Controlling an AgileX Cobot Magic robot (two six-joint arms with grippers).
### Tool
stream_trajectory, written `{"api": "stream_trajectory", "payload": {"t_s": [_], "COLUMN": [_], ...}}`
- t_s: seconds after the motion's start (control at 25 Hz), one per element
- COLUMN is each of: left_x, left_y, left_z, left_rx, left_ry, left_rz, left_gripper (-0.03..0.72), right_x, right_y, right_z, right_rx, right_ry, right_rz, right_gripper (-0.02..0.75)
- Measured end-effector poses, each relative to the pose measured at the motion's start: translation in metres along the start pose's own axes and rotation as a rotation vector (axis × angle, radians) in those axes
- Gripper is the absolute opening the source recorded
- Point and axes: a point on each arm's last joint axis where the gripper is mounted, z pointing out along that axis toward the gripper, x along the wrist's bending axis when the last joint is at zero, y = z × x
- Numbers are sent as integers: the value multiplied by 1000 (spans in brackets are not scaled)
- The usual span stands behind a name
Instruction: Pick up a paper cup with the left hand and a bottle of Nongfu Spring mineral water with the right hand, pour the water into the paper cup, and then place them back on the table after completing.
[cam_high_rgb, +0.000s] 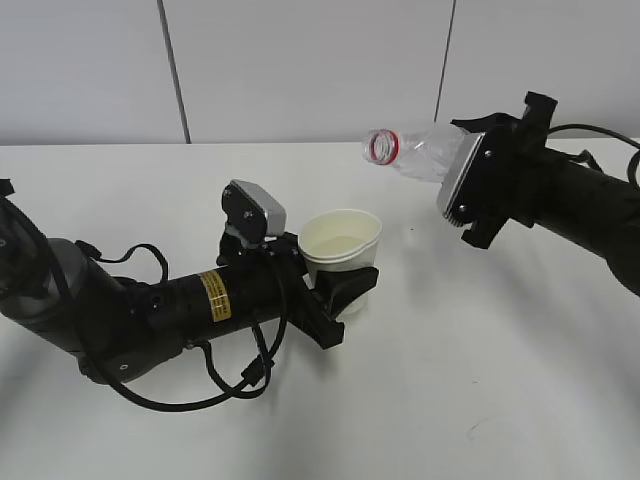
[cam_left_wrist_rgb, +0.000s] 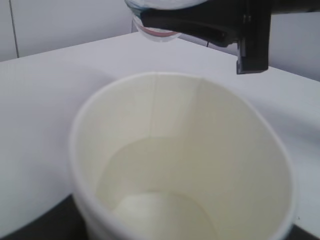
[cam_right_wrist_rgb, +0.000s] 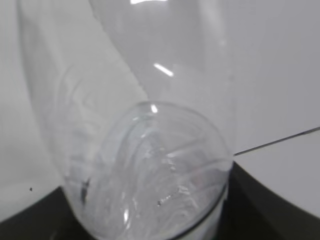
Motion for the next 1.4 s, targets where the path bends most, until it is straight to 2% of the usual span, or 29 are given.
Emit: {"api": "stream_trajectory", "payload": {"t_s": [0.4, 0.68, 0.84, 1.0, 1.4], "left_x": [2, 5, 15, 30, 75], "left_y": [1, 1, 2, 4, 6], "left_z": [0, -2, -6, -14, -43], "left_rx": [-8, -10, -15, -23, -31], "left_ry": [20, 31, 59, 103, 235], "left_rz": [-10, -12, -16, -23, -33], "left_gripper": [379, 379, 379, 379, 379], "right_x": [0, 12, 13, 11, 9], "right_y": [0, -3, -3, -1, 0], "right_z": [0, -8, -9, -9, -9], "right_rx": [0, 27, 28, -2, -31], "right_ry": [0, 28, 27, 12, 0], "right_rz": [545, 806, 990, 1103, 1178], "right_gripper": [428, 428, 428, 428, 428]}}
